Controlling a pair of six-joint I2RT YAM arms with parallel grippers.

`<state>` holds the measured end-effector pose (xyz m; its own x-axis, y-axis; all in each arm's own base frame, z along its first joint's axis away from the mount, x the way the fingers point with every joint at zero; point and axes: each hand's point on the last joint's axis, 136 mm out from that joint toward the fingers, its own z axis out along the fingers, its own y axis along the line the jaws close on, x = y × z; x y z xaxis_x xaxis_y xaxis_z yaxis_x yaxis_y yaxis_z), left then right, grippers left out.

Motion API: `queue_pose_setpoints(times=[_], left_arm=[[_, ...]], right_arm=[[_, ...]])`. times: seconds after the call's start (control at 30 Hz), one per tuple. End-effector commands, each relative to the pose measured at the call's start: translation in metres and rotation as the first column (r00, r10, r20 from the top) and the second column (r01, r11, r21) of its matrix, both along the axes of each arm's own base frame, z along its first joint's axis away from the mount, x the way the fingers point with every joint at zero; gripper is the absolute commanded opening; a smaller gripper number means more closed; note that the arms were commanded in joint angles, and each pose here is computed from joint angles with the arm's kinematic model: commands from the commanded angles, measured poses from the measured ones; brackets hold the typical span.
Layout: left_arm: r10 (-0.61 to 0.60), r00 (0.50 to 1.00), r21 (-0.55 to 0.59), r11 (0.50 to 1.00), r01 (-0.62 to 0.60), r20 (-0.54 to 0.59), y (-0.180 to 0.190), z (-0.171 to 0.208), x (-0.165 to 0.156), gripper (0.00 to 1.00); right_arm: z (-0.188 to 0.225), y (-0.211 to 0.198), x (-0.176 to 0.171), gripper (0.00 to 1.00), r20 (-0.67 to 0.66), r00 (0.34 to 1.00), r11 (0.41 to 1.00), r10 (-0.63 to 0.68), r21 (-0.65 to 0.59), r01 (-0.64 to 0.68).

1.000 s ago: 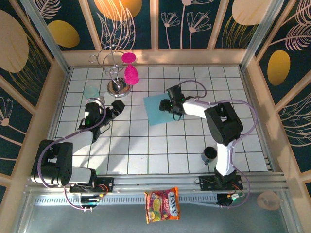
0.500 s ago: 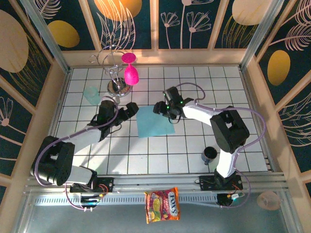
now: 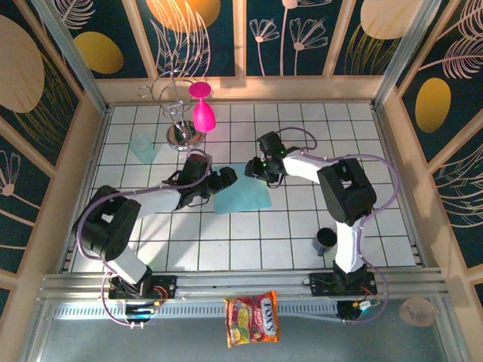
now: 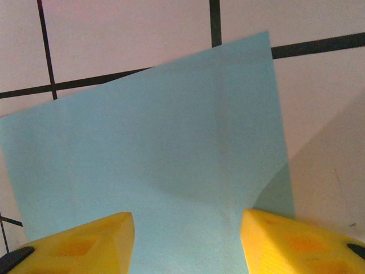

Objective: Fold a paper plane with a square sheet of paper (pick it up from the middle)
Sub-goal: Move the square sheet of paper to the center of the table, then first fold in half a square sheet of paper at the center of the table.

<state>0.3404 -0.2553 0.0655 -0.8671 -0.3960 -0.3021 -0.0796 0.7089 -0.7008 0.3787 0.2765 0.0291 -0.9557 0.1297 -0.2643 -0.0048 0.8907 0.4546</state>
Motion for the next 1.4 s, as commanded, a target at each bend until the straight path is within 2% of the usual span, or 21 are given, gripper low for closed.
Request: queue_pose_setpoints(times=[0.0, 0.1, 0.33, 0.5, 0.9, 1.2, 1.37], left_arm=[[-0.006, 0.999, -0.004, 1.000, 0.006, -0.033, -0.007, -0.003, 0.002, 0.86], [-0.012, 0.999, 0.003, 1.000, 0.012, -0.046, -0.008, -0.009, 0.002, 0.86], [-0.007, 0.994, 0.045, 0.999, 0.012, -0.114, 0.000, -0.041, -0.010, 0.87], [-0.014, 0.993, 0.055, 0.998, 0.021, -0.115, 0.001, -0.043, -0.012, 0.88], [-0.012, 0.993, 0.065, 0.998, 0.020, -0.120, 0.004, -0.048, -0.017, 0.89], [-0.018, 0.994, 0.059, 0.998, 0.024, -0.104, 0.006, -0.045, -0.019, 0.93], [-0.018, 0.994, 0.083, 0.996, 0.027, -0.104, 0.009, -0.046, -0.020, 0.91]], right_arm=[[-0.008, -0.004, -0.019, 0.54, -0.053, 0.998, 1.000, 0.028, -0.001, -0.028], [-0.006, -0.013, -0.013, 0.53, -0.047, 0.999, 1.000, -0.004, 0.019, 0.005], [0.036, -0.013, -0.009, 0.54, 0.044, 0.999, 0.996, -0.014, 0.093, 0.010], [0.018, -0.012, -0.027, 0.49, -0.025, 1.000, 0.995, 0.010, 0.099, -0.007], [-0.017, -0.005, -0.039, 0.33, -0.124, 0.992, 0.995, 0.032, 0.096, -0.020], [-0.014, 0.016, -0.044, 0.31, -0.136, 0.989, 0.972, 0.061, 0.233, -0.028], [-0.008, 0.028, -0.044, 0.29, -0.137, 0.987, 0.949, 0.080, 0.313, -0.033]])
